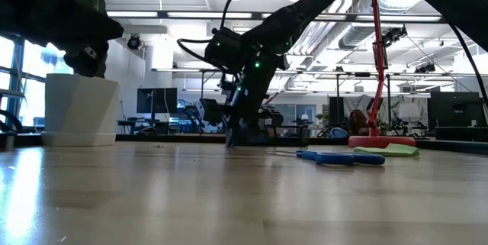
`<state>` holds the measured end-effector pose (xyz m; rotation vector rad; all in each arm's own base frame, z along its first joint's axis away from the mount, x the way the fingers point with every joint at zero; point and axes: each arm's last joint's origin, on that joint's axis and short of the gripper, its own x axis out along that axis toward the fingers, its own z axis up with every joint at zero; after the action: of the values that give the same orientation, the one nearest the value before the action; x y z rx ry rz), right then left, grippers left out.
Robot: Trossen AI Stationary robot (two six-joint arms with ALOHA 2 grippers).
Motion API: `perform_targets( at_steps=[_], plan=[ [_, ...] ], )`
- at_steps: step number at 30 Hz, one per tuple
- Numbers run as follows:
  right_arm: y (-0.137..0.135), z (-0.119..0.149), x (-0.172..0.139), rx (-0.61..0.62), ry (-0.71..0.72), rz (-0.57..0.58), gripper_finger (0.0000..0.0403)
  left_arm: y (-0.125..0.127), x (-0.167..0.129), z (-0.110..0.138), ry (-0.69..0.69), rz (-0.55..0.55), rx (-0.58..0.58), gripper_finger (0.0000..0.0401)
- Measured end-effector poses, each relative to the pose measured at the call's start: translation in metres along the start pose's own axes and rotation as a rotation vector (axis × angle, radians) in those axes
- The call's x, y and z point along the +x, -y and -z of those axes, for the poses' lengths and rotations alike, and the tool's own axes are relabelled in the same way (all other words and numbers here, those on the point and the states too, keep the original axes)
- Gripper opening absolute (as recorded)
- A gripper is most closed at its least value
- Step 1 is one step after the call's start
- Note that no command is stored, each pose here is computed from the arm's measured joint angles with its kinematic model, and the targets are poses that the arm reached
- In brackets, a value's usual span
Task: Pick and place office supplies into organizer
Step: Put the blue binder clip into the bottom left section of the desk organizer
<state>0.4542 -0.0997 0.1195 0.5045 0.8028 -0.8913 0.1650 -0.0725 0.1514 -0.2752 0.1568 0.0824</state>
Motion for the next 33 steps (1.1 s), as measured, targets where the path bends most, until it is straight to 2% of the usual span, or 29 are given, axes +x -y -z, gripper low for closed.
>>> perform_targets(
  at_steps=[10, 19, 27, 33],
  plan=[
    [0.0, -0.006, -0.01, -0.05, -0.001, -0.018, 0.0002, 0.0, 0.0, 0.0, -0.002, -0.001, 0.002, 0.0007],
    [0.005, -0.023, -0.03, -0.085, 0.07, 0.007, 0.0, 0.0, 0.0, 0.001, -0.006, -0.003, 0.004, 0.0008],
    [0.04, -0.063, -0.036, -0.056, 0.163, 0.088, 0.0, 0.0, 0.0, 0.001, -0.006, -0.003, 0.004, 0.0007],
    [0.065, -0.078, -0.026, -0.029, 0.147, 0.115, 0.0003, 0.0, 0.0, 0.001, -0.006, -0.003, 0.004, 0.0008]
  ],
)
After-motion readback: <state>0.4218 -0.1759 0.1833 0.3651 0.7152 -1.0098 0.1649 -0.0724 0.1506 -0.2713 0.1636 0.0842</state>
